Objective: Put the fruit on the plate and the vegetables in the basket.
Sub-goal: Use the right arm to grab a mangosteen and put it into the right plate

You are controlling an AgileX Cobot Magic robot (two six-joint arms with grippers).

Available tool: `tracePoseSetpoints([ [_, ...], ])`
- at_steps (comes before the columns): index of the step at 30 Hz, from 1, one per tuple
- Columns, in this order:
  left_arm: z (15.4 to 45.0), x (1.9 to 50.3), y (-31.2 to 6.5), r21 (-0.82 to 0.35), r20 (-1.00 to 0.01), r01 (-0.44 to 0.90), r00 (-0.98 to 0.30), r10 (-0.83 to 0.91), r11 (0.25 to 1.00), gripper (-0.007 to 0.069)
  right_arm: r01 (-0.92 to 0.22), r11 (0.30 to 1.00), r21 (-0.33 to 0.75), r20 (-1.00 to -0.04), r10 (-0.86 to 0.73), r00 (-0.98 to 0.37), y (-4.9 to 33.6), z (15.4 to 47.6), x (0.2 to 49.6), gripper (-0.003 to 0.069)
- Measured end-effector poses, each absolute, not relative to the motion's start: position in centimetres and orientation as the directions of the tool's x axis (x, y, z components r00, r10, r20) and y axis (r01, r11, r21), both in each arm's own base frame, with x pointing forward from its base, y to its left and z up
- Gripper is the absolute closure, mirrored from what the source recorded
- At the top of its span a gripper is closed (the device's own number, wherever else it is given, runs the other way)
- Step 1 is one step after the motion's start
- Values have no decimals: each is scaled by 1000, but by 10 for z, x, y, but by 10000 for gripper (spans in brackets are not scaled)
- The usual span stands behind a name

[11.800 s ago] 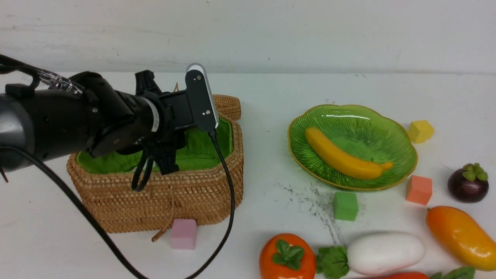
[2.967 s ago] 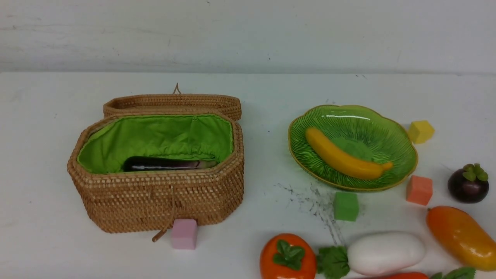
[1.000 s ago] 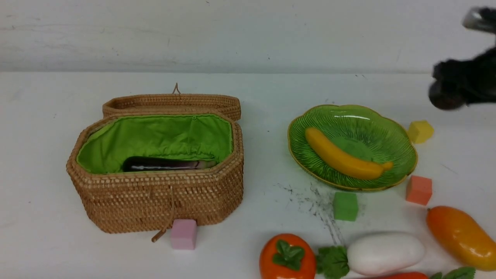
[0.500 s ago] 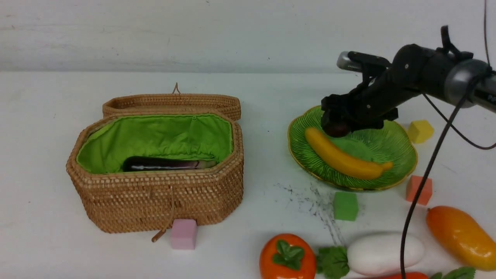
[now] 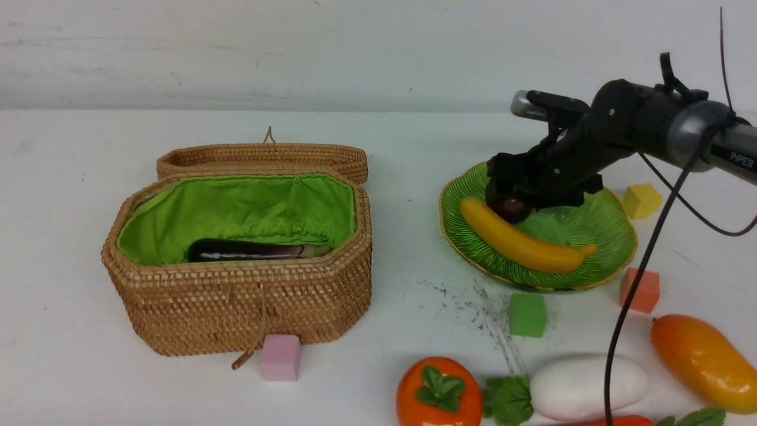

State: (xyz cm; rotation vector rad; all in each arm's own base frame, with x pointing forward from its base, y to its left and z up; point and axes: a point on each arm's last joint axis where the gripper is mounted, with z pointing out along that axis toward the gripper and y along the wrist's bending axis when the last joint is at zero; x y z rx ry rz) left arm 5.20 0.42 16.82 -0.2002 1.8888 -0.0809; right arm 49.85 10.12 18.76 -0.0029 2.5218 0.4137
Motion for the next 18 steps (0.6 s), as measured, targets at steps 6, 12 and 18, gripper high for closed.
tracePoseSetpoints([
  [6, 168, 52, 4, -156, -934, -98, -310, -179, 983, 480, -91, 951, 294, -523, 80, -849, 101, 186, 496, -17],
  [12, 168, 52, 4, -156, -934, -98, -310, -179, 983, 480, -109, 958, 264, -507, 42, -861, 100, 192, 492, -10],
  [18, 168, 52, 4, -156, -934, -98, -310, -179, 983, 480, -150, 967, 204, -523, -22, -852, 95, 230, 478, -9],
])
